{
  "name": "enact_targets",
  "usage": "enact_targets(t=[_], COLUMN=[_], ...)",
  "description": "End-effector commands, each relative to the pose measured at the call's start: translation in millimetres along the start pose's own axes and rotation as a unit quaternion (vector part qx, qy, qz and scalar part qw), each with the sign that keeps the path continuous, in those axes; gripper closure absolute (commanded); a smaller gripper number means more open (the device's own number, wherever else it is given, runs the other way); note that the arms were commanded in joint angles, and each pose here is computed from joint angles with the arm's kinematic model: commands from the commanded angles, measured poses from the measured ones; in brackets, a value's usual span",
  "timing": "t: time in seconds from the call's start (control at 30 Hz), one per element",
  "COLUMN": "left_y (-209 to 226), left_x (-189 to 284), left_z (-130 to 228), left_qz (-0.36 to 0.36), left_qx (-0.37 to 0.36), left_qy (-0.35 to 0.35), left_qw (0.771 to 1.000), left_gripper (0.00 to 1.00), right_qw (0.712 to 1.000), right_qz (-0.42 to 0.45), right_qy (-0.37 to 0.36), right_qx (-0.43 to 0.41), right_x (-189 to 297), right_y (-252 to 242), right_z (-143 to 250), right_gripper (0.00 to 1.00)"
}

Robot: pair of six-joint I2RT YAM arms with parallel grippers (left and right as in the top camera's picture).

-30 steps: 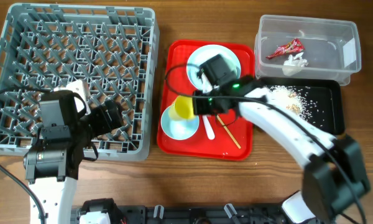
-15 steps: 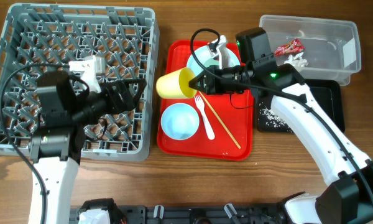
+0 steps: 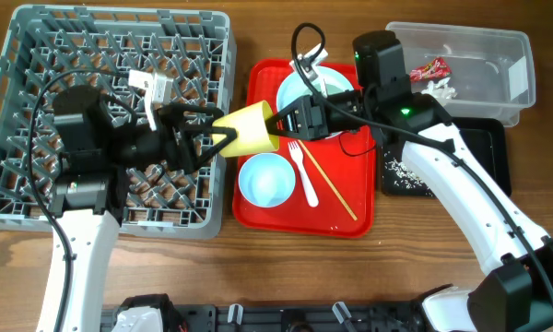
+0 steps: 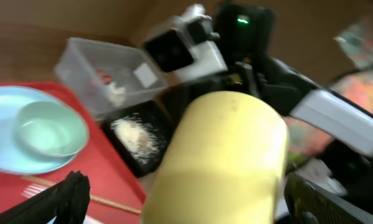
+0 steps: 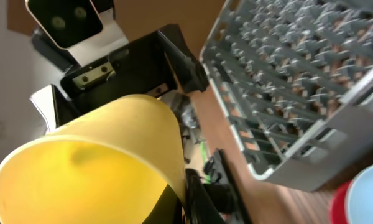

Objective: Sort waste into correct bins and load items into the dishwasher rack
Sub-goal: 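Move the yellow cup toward the left gripper and grasp it with left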

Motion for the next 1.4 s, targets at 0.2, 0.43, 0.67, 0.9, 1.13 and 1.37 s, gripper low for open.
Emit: enact_targets(t=[0.2,0.43,0.67,0.9,1.13,1.37], left_y=[-17.1,-19.0,-18.9,-18.9,-18.9,-19.0], left_x=[2.1,2.5,2.5,2.5,2.5,2.2], left_z=[-3.8,-3.6,-3.6,-3.6,-3.6,-3.5], left_qz=[0.095,0.105,0.105,0.105,0.105,0.105], left_qx=[-0.018,-0.018,-0.018,-0.018,-0.018,-0.019], left_qy=[0.007,0.008,0.008,0.008,0.008,0.008], left_qw=[0.995,0.994,0.994,0.994,0.994,0.994], left_gripper=[0.1,0.11,0.11,0.12,0.16,0.17], right_qw=[0.999,0.999,0.999,0.998,0.998,0.998], right_qz=[-0.03,-0.038,-0.047,-0.047,-0.047,-0.047], right_qy=[0.024,0.021,0.026,0.027,0.027,0.027], right_qx=[-0.008,-0.008,-0.006,-0.015,-0.015,-0.015], right_x=[1.1,1.3,1.5,1.2,1.2,1.2], right_y=[11.3,16.0,19.4,19.5,19.5,19.5], right_z=[2.6,-0.9,-1.3,-1.2,-1.2,-1.2], right_gripper=[0.96,0.96,0.95,0.96,0.96,0.96])
Point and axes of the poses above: each gripper's point midway between its finger pads, its own x axis back along the fingers, its own y axis along the line the jaws close on, z = x × y, the point moved 8 cm from there along x, back along the fingers, and after that the axes turned 15 degrees about -x, right-handed, at the moved point
